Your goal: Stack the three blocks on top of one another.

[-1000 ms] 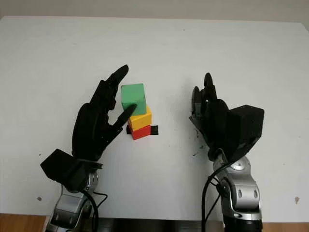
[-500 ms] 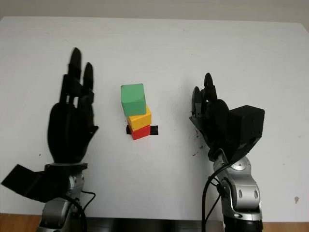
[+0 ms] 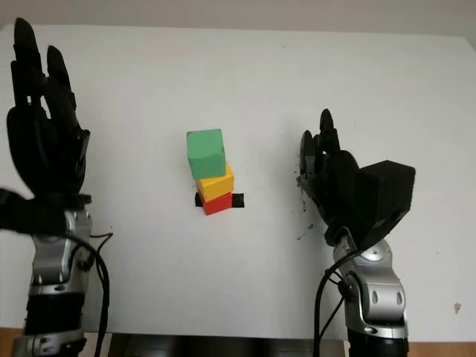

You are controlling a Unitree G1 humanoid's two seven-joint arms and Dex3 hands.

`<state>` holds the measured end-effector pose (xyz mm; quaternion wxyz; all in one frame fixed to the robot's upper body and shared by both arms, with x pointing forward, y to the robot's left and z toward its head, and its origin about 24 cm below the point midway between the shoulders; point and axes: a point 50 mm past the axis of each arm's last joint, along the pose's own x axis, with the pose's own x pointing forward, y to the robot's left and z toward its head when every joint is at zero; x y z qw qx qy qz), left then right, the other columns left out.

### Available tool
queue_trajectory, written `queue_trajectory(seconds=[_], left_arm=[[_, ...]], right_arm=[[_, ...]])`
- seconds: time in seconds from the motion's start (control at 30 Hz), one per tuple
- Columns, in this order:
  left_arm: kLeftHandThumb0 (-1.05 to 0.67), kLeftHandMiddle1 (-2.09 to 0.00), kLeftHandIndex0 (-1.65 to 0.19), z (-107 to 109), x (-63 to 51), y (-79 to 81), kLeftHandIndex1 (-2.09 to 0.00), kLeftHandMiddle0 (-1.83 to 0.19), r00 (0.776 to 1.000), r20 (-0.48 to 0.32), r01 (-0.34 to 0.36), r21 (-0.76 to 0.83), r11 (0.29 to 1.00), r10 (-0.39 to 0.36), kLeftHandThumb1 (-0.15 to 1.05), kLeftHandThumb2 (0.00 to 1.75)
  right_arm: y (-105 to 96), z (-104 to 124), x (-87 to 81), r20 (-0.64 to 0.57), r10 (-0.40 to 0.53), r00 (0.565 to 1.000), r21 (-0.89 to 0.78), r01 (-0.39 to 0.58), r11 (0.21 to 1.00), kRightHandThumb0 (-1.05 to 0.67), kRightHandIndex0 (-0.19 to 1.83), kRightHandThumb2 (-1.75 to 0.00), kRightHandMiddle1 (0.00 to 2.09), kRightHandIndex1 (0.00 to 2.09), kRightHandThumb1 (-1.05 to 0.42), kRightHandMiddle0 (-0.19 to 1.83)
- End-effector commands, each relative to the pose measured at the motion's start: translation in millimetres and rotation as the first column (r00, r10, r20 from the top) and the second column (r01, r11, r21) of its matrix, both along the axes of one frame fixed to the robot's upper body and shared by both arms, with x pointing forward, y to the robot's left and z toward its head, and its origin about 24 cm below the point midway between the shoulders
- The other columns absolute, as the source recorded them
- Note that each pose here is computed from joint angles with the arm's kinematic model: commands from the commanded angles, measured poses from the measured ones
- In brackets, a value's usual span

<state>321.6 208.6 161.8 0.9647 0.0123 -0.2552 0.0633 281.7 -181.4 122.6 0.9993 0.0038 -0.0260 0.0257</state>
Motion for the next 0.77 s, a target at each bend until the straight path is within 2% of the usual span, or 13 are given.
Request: queue_trajectory(seconds=[0.0,0.13,0.23,0.47,0.73], left_arm=[[-0.74,-0.06,-0.05,1.0,10.1,5.4,-0.08,-0.01,0.998,-0.058,0.028,0.058,0.998,-0.024,1.05,0.62],[-0.74,-0.05,-0.02,-6.9,25.2,9.1,-0.06,0.0,0.976,-0.189,0.126,0.062,0.99,-0.112,1.05,0.56],[-0.77,-0.05,-0.01,-12.2,29.5,7.4,-0.05,0.01,0.958,-0.238,0.177,0.059,0.982,-0.158,1.05,0.53],[-0.75,-0.05,0.0,-17.7,28.9,2.4,-0.05,0.01,0.939,-0.28,0.226,0.064,0.972,-0.2,1.05,0.56],[-0.74,-0.04,0.03,-20.3,22.2,-2.7,-0.04,0.04,0.925,-0.302,0.263,0.066,0.962,-0.232,1.05,0.59]], right_arm=[[-0.6,7.4,1.0,0.049,-0.011,0.999,-0.004,0.011,1.0,-0.66,-0.19,-0.68,0.0,0.0,-1.05,-0.19],[2.4,8.2,2.7,0.069,-0.01,0.998,-0.008,0.011,1.0,-0.67,-0.19,-0.72,0.0,0.0,-1.05,-0.19],[4.9,9.4,2.6,0.075,-0.01,0.997,-0.017,0.011,1.0,-0.67,-0.19,-0.74,0.0,0.0,-1.05,-0.19],[6.3,10.1,1.0,0.076,-0.007,0.997,-0.015,0.008,1.0,-0.65,-0.19,-0.76,0.0,0.0,-1.05,-0.19],[3.9,9.9,-3.1,0.067,-0.004,0.998,-0.032,0.006,0.999,-0.65,-0.19,-0.77,0.0,0.0,-1.05,-0.19]])
